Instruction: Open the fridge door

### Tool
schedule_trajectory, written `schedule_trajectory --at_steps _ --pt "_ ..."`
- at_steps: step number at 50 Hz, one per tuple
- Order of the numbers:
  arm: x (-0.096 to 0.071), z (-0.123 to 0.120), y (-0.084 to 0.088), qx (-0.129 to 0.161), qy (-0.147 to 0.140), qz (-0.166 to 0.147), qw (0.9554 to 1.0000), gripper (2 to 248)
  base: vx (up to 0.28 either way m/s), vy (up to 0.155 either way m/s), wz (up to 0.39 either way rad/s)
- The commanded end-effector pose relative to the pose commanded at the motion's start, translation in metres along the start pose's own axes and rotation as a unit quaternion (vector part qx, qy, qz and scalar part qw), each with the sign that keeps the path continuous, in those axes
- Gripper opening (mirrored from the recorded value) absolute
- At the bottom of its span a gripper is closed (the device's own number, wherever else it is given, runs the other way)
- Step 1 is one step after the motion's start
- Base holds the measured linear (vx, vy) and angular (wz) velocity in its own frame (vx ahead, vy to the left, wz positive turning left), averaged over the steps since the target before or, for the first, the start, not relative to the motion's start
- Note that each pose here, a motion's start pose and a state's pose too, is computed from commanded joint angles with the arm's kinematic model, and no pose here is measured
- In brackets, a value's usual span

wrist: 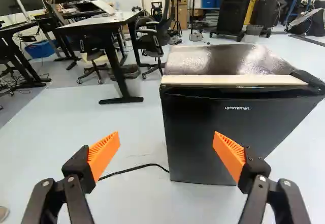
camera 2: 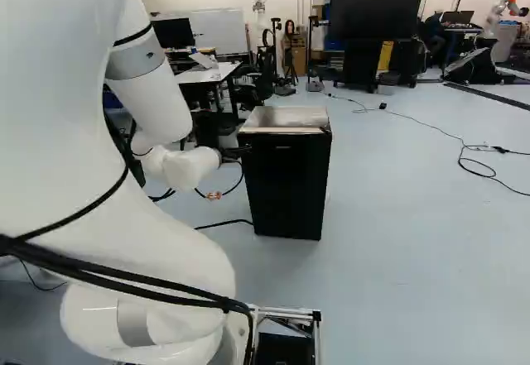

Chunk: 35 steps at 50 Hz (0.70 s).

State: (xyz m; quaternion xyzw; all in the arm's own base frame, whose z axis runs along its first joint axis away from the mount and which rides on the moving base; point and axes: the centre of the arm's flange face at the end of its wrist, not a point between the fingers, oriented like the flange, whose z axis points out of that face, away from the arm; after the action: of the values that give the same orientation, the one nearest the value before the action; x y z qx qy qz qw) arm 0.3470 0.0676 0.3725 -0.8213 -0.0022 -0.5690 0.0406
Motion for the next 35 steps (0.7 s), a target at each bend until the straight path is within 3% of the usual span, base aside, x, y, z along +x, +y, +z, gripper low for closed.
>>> schedule_trajectory --at_steps 35 --pt "-0.001 0.005 -0.035 -0.009 -0.005 0.034 0.9994 247 0.0 0.0 0.0"
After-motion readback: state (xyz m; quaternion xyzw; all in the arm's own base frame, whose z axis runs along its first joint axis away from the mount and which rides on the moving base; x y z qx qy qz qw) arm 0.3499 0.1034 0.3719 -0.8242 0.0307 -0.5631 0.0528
